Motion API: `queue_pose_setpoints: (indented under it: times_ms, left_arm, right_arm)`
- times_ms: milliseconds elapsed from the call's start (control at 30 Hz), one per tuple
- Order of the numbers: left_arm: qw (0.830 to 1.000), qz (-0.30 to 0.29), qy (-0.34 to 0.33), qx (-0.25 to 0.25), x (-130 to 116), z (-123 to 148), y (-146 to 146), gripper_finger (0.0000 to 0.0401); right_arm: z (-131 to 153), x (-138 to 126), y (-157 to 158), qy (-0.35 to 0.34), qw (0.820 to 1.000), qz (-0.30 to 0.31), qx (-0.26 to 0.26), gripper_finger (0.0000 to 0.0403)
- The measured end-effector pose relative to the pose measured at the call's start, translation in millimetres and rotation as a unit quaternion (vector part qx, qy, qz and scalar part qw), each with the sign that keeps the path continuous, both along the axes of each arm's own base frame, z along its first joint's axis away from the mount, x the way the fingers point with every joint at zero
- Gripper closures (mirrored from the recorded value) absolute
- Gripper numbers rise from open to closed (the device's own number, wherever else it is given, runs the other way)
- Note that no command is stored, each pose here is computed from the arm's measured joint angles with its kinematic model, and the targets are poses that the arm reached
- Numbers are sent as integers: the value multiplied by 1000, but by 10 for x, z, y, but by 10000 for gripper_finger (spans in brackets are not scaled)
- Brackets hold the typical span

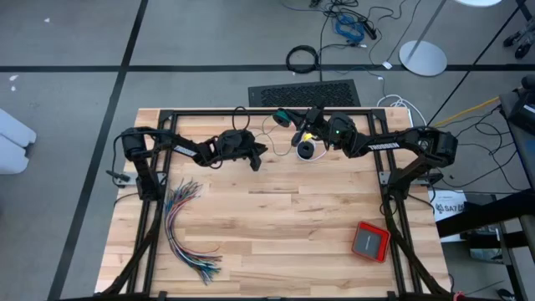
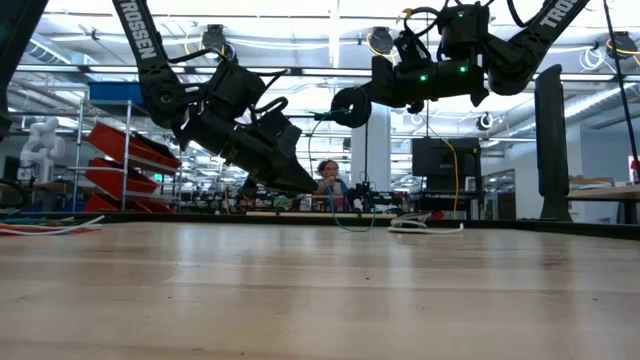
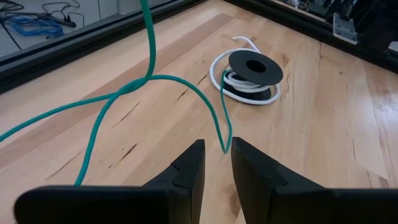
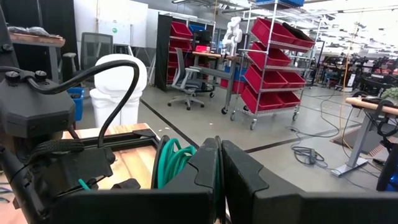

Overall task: Coil cords
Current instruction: Coil the green wire onto the spool

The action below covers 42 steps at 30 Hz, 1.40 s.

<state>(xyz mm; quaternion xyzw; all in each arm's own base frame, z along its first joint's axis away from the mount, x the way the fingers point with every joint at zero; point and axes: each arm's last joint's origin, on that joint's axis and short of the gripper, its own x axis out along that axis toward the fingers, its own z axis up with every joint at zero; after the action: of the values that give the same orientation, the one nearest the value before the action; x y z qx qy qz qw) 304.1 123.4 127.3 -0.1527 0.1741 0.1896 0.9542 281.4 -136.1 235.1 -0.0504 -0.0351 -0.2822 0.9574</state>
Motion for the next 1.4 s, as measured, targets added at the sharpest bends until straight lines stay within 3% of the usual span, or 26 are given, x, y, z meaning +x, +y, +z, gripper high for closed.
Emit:
queue_pose_setpoints:
  times_ms: [233,300,533,700,867,1100,1400]
  left_arm:
    - [999,7,-6,-32,-6,-7,4,317]
    - [1000,0,-4,-13,-10,27,-1,317]
    - [992,62,57,96,-87,280,-113,317]
    - [999,29,10,38,-38,284,-161,317]
    - [999,42,-10,31,35,107,-112,310]
    - [996,72,-53,7,94,-125,-18,264]
    - [991,83,-106,-2,106,-110,45,248]
  right_arm:
    - [4,0,0,-10,1000,2,12,394]
    - [-1,0,0,-9,1000,2,15,394]
    - [-4,0,0,-8,1000,2,16,394]
    - [-3,0,-1,-8,1000,2,16,394]
    - [-3,0,-1,-8,1000,2,16,394]
    - [-2,0,-1,-9,1000,2,16,394]
    - [-3,0,-1,-11,1000,2,19,394]
